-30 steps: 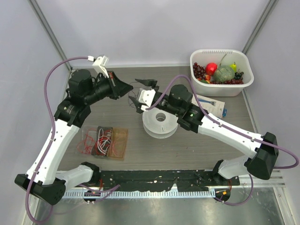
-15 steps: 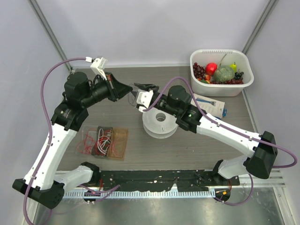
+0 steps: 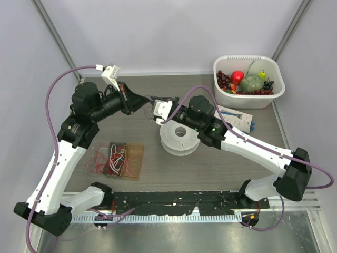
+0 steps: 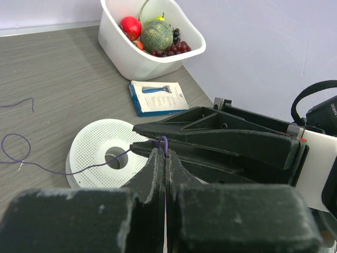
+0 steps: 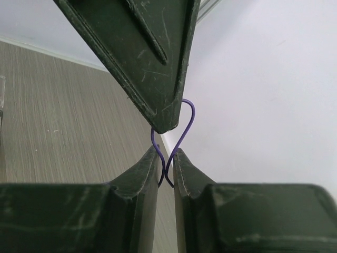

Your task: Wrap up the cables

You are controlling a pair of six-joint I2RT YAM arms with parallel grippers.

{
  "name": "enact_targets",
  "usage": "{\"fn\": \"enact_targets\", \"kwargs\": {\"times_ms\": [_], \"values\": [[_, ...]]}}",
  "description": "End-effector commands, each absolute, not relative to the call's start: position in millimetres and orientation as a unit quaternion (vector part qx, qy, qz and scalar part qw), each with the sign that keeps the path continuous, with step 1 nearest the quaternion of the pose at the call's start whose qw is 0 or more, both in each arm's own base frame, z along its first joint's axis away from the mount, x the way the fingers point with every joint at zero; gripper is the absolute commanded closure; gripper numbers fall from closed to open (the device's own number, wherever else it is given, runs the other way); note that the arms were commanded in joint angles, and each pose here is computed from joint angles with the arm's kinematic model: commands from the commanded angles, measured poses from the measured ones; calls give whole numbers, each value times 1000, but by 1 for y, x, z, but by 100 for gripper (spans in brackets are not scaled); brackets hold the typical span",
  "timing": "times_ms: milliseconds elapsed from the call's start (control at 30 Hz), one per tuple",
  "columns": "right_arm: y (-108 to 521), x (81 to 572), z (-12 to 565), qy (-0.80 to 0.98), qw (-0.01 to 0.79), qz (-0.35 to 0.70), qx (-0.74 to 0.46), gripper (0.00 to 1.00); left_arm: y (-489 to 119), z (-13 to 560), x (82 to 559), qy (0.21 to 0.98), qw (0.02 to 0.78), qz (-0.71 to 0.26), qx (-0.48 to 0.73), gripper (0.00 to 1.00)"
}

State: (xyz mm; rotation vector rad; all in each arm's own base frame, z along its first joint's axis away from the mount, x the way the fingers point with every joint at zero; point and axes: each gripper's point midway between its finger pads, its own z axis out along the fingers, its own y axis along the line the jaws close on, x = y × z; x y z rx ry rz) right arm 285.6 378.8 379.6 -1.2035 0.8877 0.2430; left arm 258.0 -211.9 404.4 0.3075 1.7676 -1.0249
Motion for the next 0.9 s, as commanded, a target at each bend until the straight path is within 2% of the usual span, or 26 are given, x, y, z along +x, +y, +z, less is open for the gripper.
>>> {"fn": "enact_targets", "kwargs": {"times_ms": [0, 100, 167, 200, 233, 300, 467, 500, 600, 867], "values": [[370, 288, 404, 401, 748, 112, -517, 79, -213, 420, 251, 708, 537, -434, 150, 100], [367, 292, 402, 408, 747, 110, -514, 81, -212, 423, 250, 705, 539, -435, 150, 100], [365, 295, 402, 412, 747, 110, -510, 89, -213, 423, 251, 705, 539, -435, 153, 100], [364, 296, 402, 415, 748, 111, -506, 96, -215, 423, 250, 703, 538, -435, 163, 89], [361, 300, 407, 422, 751, 113, -496, 99, -215, 428, 249, 698, 544, -429, 180, 74], [355, 314, 411, 436, 757, 116, -472, 99, -214, 434, 253, 700, 549, -415, 193, 47], [302, 388, 433, 495, 775, 103, -380, 99, -218, 406, 255, 739, 497, -402, 215, 6], [298, 399, 438, 507, 775, 114, -360, 99, -219, 391, 256, 756, 474, -400, 210, 0], [265, 436, 444, 543, 772, 112, -311, 99, -218, 354, 259, 786, 435, -391, 198, 0], [211, 481, 392, 620, 736, 105, -251, 99, -229, 267, 286, 821, 359, -370, 245, 0]]}}
